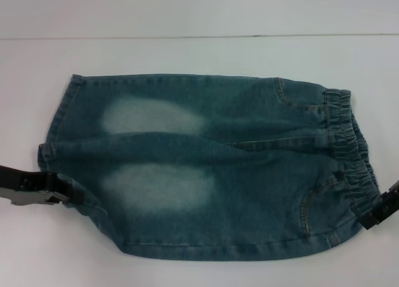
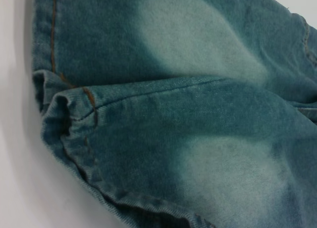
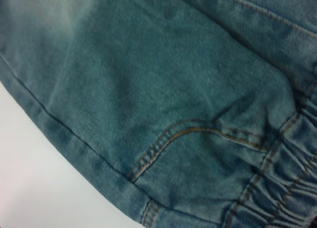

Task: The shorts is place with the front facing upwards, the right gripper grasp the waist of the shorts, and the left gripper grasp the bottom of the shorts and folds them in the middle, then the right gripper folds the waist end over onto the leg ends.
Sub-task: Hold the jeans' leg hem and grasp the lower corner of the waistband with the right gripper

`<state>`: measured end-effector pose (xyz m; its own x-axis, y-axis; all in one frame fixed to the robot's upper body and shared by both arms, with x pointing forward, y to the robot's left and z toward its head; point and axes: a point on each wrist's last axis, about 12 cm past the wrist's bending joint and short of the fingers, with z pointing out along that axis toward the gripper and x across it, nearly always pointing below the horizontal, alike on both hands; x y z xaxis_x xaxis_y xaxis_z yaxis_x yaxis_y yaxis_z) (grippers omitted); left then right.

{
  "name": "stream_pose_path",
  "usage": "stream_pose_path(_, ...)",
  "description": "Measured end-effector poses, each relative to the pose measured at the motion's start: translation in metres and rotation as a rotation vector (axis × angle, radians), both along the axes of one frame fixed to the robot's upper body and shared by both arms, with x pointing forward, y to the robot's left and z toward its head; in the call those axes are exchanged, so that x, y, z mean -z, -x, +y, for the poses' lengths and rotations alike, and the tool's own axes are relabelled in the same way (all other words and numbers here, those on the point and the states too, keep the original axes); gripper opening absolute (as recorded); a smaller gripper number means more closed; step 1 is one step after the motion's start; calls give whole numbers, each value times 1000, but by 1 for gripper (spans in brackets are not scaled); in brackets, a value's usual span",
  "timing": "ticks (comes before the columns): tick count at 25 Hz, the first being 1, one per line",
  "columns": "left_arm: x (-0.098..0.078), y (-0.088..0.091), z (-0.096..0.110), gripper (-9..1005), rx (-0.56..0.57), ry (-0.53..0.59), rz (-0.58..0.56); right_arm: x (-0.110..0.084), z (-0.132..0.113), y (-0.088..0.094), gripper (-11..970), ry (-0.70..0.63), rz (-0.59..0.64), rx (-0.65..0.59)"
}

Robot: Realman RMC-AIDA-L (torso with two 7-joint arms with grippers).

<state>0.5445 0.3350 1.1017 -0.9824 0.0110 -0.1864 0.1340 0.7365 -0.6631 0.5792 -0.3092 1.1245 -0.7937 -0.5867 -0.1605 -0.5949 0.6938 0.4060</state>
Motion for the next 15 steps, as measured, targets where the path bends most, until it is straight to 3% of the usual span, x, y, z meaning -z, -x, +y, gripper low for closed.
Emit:
stream_pose_path(8, 0, 0, -1, 94, 0, 4, -2, -1, 5, 1, 862, -104, -32, -4)
stream_pose_path(15, 1, 0, -1, 94, 0, 4, -1, 0, 4, 3, 856, -108, -40, -30)
